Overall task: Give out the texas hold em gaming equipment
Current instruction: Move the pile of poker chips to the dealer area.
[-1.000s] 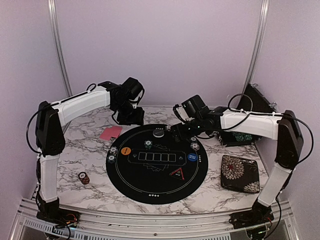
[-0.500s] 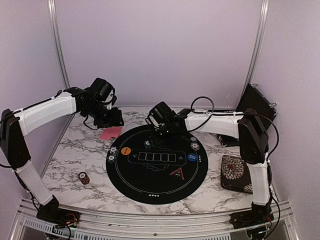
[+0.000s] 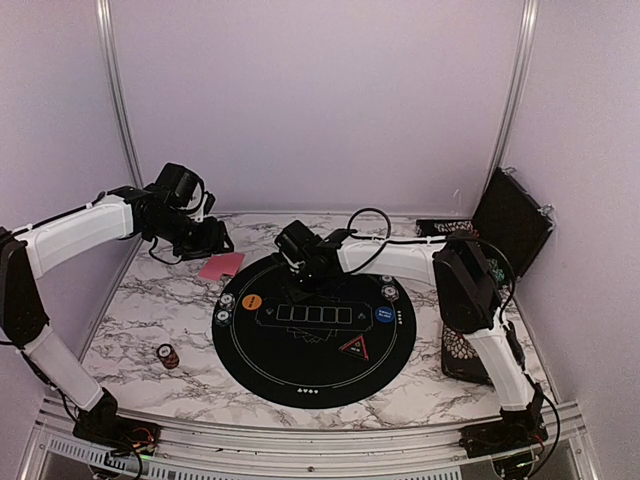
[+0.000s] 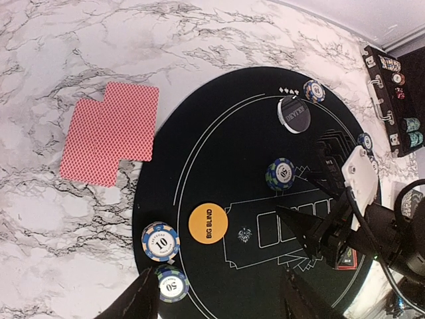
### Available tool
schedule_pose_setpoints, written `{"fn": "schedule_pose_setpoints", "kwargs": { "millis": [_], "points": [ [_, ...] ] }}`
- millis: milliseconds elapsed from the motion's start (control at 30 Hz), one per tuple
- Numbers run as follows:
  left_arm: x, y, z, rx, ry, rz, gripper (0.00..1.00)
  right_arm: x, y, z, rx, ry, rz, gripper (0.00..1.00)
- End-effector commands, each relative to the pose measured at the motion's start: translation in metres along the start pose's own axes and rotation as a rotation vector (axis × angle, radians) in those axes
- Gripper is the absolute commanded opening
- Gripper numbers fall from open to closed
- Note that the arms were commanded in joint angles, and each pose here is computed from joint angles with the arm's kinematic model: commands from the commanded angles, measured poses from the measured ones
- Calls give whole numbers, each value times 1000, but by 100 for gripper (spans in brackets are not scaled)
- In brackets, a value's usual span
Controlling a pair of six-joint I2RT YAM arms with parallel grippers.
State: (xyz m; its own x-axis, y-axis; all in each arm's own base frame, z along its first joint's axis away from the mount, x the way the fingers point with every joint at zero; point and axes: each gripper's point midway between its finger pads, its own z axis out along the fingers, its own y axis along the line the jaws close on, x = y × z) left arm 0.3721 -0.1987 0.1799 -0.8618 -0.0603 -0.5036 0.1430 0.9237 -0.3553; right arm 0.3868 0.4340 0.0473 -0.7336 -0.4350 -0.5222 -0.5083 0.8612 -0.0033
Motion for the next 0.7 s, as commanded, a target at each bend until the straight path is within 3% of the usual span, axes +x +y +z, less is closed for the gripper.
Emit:
{"fn": "schedule_pose_setpoints", "kwargs": {
  "millis": [0,667],
  "points": [
    [-7,-9,-10,56,-43,17,63,-10,0,0,24,-22,20,70],
    [-4,-5,-7,57,-32,7,63,-10,-11,25,17,-6,50,63]
  ]
}}
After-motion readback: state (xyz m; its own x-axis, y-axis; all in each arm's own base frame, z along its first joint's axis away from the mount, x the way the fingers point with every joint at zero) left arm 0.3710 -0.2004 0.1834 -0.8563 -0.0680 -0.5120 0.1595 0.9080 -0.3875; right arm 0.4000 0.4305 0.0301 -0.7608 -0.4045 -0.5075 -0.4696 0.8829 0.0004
